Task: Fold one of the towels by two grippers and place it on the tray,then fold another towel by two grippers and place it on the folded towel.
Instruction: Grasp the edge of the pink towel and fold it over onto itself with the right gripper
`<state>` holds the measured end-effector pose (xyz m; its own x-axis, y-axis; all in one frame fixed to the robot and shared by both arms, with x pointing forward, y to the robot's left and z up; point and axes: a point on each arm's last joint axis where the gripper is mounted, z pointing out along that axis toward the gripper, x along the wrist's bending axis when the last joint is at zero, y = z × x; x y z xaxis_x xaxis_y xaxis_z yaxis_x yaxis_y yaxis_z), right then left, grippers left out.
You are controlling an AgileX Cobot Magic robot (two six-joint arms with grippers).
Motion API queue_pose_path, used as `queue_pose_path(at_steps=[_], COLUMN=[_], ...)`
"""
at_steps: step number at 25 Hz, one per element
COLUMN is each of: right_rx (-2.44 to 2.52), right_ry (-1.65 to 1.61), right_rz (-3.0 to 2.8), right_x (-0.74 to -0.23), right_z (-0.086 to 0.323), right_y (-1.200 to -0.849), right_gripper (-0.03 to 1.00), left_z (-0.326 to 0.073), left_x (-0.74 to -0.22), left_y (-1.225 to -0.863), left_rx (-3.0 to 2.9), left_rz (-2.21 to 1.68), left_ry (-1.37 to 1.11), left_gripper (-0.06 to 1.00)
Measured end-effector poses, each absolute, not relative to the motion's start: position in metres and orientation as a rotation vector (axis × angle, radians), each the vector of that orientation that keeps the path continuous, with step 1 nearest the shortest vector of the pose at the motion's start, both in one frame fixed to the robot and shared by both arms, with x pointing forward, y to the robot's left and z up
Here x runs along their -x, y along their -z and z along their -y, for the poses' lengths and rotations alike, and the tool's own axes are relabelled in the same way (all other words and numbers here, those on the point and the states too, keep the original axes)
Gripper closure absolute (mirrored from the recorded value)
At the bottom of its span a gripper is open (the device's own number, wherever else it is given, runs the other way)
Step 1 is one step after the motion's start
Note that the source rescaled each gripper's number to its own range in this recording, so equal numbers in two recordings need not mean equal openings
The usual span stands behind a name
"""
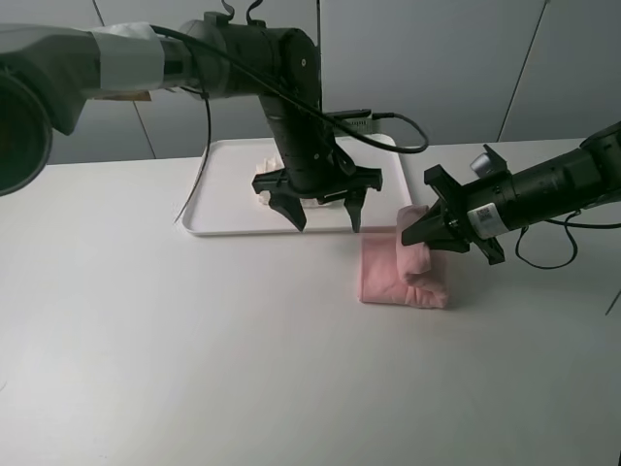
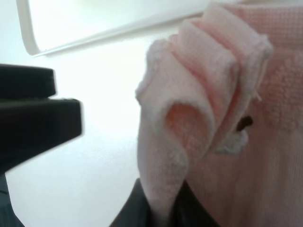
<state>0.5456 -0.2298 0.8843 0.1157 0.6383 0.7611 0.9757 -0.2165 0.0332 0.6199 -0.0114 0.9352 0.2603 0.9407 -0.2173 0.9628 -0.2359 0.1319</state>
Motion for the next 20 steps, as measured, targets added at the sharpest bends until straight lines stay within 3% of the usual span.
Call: queue_pose_path(at_steps=[9, 10, 13, 15, 20], right_rx=[1.926, 1.929, 1.931, 1.916, 1.87], right_ry=[0.921, 0.921, 0.927, 0.929, 0.956], right_rz=[1.576, 1.573, 1.559, 1.557, 1.52], right_x=[-0.547, -0.547, -0.547, -0.547, -0.546], right_z=[0.231, 0.231, 0.226, 0.221, 0.216], right_y=[-0.883, -0.882, -0.882, -0.883, -0.886], right_gripper=[0.9, 0.85, 0.52, 0.36, 0.32], left_z=[-0.003, -0.004, -0.003, -0.003, -0.003], left_x=[-0.629, -0.629, -0.629, -0.629, -0.629], left_y=[-0.955, -0.955, -0.955, -0.955, -0.955], left_rx=[-2.269, -2.269, -2.277, -2.281, -2.292], left_rz=[-1.727, -1.727, -1.711, -1.706, -1.689], left_ry=[0.127, 0.135, 0.146, 0.145, 0.144], left_gripper=[-0.01, -0.01, -0.01, -0.01, -0.01])
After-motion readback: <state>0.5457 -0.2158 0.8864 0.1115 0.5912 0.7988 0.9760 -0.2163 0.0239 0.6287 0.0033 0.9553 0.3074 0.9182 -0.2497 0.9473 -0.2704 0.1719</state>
